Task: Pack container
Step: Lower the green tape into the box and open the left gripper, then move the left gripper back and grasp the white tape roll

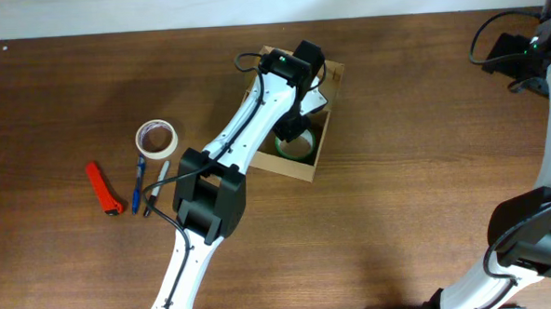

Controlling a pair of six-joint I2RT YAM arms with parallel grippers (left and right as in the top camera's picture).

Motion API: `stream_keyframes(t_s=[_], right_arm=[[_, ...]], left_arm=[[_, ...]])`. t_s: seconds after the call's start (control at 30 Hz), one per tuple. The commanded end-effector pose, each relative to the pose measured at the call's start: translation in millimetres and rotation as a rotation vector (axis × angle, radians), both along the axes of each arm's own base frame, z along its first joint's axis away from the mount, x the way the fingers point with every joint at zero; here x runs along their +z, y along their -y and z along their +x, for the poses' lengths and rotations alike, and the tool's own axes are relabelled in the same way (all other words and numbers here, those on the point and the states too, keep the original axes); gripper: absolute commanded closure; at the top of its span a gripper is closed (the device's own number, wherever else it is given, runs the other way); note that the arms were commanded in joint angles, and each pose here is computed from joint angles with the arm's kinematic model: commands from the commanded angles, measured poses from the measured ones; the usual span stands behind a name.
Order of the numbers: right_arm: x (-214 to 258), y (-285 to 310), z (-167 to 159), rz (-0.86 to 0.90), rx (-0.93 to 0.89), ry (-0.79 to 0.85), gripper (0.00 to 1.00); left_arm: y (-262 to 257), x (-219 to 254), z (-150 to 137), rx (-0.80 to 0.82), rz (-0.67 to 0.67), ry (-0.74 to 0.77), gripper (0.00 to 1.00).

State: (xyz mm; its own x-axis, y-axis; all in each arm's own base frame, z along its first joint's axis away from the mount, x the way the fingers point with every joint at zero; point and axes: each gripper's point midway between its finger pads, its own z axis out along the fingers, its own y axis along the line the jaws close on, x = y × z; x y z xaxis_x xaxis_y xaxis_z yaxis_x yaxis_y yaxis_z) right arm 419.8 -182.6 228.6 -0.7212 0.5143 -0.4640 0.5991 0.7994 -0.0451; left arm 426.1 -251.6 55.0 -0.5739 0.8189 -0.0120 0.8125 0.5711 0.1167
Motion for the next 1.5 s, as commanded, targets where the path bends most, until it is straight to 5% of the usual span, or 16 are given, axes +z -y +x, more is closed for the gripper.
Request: stream_keyframes(t_s=[0.0, 0.3, 0.47, 0.6, 0.77, 1.47], right_arm=[[10, 3, 0, -0.017, -0.004, 0.02, 0.01], [10, 3, 0, -0.017, -0.004, 0.02, 0.01], [10, 3, 0, -0.017, -0.004, 0.02, 0.01], [10, 3, 0, -0.017, -0.004, 0.02, 0.01], [10, 3, 0, -0.017, -0.004, 0.02, 0.0], [10, 3, 0, -0.017, -0.004, 0.02, 0.01]], left_arm=[[-13, 73, 10, 0.047, -0.003, 0.172, 0.72], [-72, 248, -7, 0.199, -0.115, 0.539, 0.6], [-166, 305, -22, 0.427, -0.169, 0.671, 0.47], [-222, 279, -30, 0.559, -0.231, 0.614, 0.3], [-276, 217, -28, 0.675, -0.205, 0.526, 0.23], [-309, 23, -15, 0.797, -0.138, 0.065, 0.28]])
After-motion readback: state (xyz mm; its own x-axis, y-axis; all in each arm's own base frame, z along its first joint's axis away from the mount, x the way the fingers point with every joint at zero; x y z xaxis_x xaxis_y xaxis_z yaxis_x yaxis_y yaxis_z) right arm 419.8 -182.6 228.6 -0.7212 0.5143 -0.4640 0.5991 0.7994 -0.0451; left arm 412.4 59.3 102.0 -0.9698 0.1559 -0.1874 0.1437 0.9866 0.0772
